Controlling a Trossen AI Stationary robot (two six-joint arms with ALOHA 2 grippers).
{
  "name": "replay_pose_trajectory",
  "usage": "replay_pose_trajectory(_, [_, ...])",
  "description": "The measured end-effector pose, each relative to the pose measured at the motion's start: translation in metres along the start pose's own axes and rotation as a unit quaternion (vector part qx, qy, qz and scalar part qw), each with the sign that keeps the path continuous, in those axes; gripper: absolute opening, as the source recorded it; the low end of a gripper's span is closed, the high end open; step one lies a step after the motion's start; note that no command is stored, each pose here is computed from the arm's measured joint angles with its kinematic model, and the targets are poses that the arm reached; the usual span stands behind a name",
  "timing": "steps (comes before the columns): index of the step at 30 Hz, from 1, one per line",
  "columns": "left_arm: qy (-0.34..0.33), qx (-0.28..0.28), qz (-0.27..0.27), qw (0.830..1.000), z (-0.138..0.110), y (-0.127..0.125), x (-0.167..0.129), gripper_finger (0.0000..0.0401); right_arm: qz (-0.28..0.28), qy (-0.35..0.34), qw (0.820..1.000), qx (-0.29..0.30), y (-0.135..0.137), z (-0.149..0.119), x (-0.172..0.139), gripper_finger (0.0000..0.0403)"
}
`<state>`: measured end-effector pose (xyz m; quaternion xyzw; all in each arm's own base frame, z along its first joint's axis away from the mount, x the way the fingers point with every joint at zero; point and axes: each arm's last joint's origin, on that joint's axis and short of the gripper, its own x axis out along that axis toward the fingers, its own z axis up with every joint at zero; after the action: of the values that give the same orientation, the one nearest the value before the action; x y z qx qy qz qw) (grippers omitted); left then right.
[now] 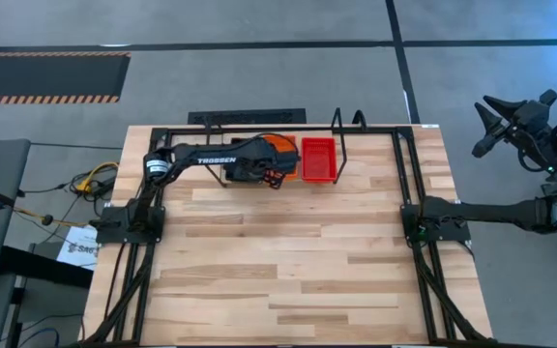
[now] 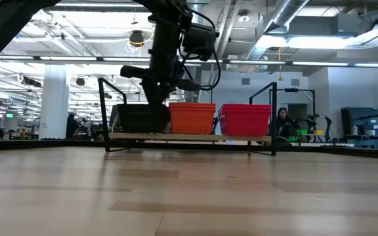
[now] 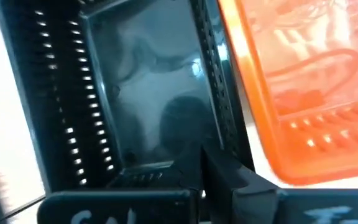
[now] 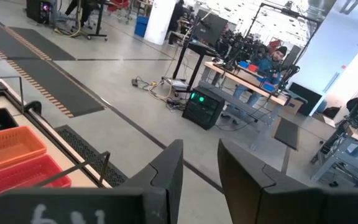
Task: Stack baskets on shelf by color
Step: Adjust all the stacked bins on the shelf
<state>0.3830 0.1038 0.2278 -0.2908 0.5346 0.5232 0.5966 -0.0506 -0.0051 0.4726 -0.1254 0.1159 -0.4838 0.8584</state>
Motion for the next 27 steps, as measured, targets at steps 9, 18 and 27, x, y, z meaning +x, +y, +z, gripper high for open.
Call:
replay_pose_trajectory(9, [0.003, 0.002, 0.024, 1.000, 0.013, 0.014, 0.000, 0.0000, 0.000, 0.000, 1.000, 0.000, 0.000, 0.000, 0.000, 0.0120])
replay_pose_trajectory(18, [-0.046, 0.022, 0.023, 0.998, 0.021, 0.019, -0.048, 0.0000, 0.000, 0.001, 1.000, 0.001, 0.000, 0.000, 0.000, 0.0120])
replay_pose_trajectory(27, [-0.008, 0.298, -0.089, 0.950, -0.034, -0.009, -0.099, 0.0000, 0.000, 0.001, 1.000, 0.004, 0.000, 0.000, 0.000, 0.0120])
